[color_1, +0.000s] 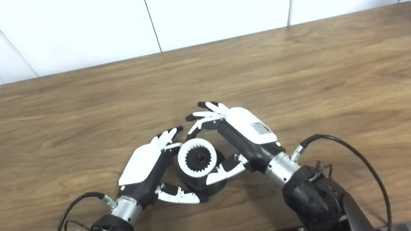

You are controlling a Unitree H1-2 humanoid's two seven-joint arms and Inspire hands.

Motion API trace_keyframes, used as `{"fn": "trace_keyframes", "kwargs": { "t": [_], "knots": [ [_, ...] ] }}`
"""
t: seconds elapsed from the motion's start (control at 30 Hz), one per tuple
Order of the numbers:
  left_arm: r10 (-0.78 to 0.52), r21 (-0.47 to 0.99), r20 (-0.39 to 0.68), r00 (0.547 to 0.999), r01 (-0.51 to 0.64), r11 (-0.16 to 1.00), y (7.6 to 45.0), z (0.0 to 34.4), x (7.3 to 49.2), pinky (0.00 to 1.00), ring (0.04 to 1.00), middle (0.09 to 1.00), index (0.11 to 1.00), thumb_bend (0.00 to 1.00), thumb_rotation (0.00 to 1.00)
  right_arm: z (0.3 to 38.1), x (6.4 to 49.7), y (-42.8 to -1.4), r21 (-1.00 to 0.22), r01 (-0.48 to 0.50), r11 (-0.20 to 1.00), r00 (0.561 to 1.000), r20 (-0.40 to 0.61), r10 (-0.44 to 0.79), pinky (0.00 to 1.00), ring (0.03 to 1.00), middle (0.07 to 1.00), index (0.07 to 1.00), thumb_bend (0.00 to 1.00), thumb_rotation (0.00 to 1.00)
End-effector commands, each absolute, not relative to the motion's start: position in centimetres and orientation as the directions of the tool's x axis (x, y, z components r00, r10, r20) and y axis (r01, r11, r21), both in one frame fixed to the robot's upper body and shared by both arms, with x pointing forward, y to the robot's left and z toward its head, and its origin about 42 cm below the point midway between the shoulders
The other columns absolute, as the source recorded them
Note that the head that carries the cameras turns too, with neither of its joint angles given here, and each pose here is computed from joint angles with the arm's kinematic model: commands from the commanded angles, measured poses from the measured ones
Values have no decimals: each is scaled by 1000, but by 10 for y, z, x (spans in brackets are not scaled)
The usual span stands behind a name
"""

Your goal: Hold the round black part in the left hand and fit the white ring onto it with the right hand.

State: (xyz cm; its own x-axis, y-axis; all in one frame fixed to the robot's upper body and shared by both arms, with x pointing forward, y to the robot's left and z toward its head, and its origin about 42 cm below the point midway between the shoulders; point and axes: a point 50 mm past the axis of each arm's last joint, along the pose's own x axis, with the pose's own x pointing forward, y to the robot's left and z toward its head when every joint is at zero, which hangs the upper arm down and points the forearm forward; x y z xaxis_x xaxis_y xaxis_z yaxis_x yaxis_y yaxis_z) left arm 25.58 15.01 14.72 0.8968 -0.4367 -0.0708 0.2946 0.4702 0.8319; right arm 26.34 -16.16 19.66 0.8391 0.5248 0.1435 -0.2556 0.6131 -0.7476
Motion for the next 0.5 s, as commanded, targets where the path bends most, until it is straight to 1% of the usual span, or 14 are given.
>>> {"fn": "trace_keyframes", "kwargs": {
  "t": [0.0, 0.47],
  "knots": [
    [-445, 843, -9, 896, 246, 478, 149, 162, 260, 1000, 1000, 1000, 641, 1000, 389, 212, 269, -160, -750, -207, 628, 823, 214, 527, 1000, 967, 845, 481, 520, 145],
    [-447, 855, -11, 894, 240, 459, 152, 164, 262, 1000, 1000, 1000, 646, 1000, 415, 205, 263, -170, -751, -216, 624, 834, 190, 517, 1000, 961, 841, 482, 521, 144]
  ]
}}
